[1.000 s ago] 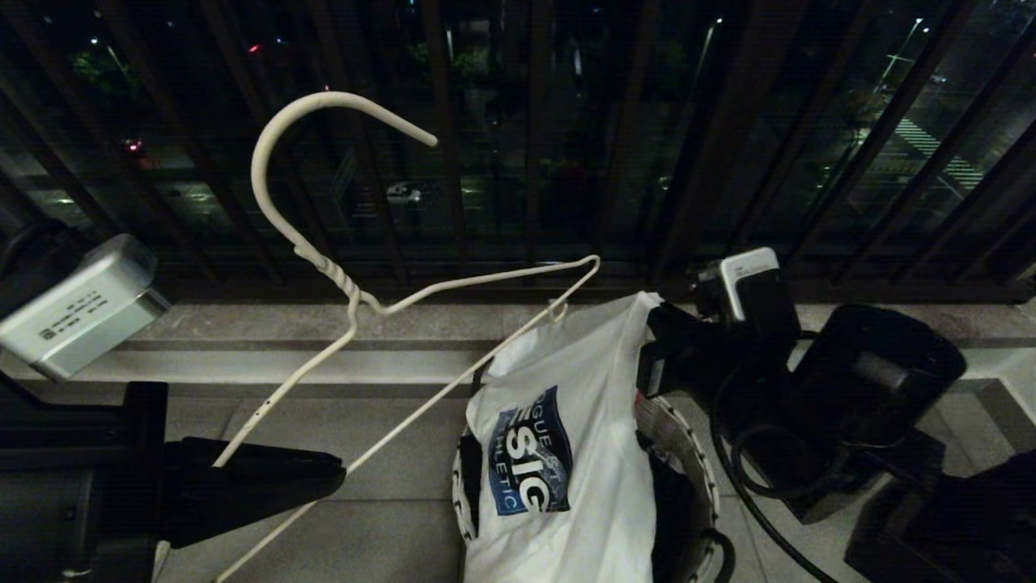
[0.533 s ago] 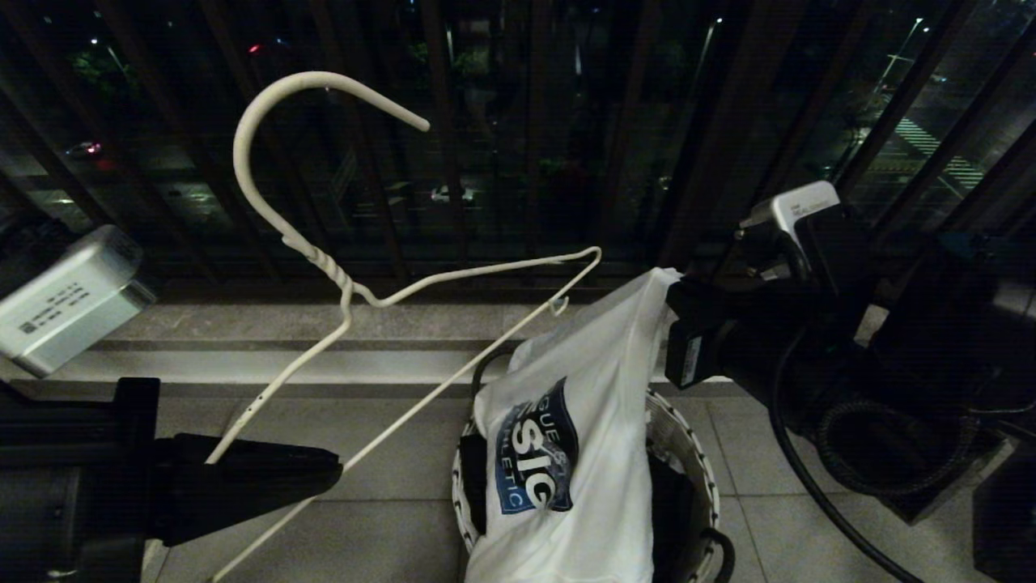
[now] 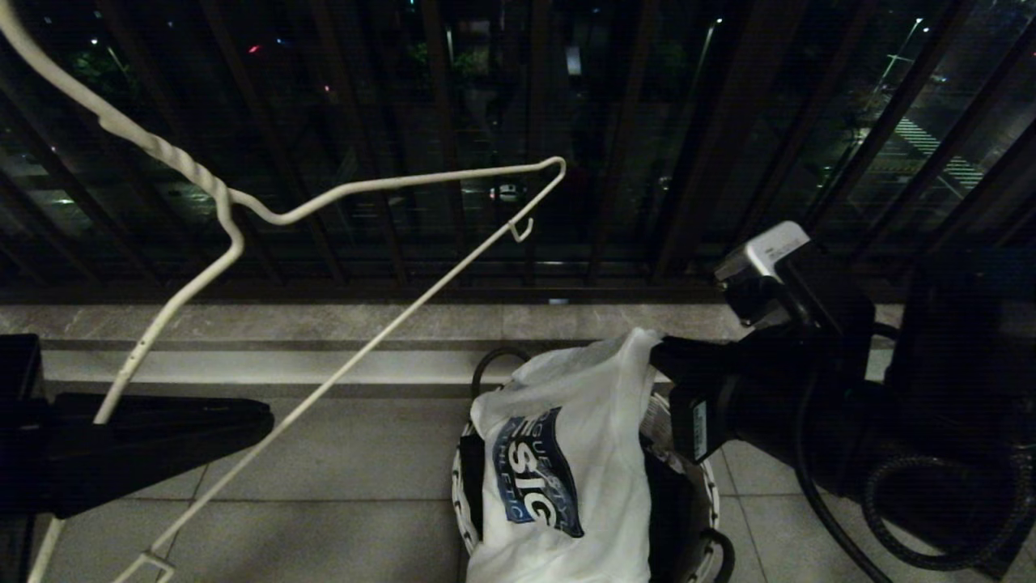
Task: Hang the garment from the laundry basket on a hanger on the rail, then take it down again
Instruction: Pick up clothes from the basket
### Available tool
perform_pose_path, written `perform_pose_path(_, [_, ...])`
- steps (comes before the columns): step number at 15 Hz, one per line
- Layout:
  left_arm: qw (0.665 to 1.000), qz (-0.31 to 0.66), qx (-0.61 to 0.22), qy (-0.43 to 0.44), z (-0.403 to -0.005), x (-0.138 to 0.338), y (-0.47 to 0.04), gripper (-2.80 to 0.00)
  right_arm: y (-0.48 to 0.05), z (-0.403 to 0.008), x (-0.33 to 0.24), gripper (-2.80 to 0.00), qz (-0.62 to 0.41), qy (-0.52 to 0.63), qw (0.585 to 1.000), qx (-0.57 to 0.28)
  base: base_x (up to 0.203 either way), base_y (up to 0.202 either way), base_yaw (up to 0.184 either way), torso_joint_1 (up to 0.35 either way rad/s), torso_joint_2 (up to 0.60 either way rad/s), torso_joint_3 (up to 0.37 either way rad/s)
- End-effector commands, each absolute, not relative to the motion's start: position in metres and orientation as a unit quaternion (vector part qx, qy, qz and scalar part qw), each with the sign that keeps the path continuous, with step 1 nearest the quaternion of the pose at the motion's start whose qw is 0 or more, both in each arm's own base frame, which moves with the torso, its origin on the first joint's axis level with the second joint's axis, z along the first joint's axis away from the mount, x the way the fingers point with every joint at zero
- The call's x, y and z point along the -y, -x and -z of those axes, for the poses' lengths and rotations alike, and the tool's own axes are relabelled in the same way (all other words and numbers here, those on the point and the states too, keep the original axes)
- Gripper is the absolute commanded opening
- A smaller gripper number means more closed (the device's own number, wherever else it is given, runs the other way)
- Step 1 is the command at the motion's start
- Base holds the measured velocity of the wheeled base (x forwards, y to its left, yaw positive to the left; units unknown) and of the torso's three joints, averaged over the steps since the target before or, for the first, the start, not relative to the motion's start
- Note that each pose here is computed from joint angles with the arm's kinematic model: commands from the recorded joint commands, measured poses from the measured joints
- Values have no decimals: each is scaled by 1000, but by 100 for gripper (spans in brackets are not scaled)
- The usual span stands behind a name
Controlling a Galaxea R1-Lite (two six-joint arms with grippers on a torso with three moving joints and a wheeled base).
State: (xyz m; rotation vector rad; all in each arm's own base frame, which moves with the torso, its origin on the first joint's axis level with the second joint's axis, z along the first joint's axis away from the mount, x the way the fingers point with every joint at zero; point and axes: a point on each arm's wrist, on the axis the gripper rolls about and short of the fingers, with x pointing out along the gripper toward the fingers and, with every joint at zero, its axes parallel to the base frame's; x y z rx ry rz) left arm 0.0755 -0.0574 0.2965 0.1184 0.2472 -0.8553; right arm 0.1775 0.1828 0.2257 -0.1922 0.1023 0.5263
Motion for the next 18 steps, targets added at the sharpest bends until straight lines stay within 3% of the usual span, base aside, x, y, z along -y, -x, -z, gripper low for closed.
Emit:
perform_pose_path(1, [906, 406, -104, -56, -301, 53, -69, -280, -192, -202, -200, -280, -269, 112, 952, -88, 0, 0, 0, 0, 0, 0])
perform_pose_path(9, [911, 394, -107, -62, -299, 53, -71, -280, -230, -143, -242, -280, -284, 155, 931, -167, 0, 0, 0, 0, 0, 0])
perform_pose_path(18, [906, 395, -140, -63, -290, 62, -84, -280, -213, -204, -210, -280, -269, 99, 954, -91, 0, 0, 0, 0, 0, 0])
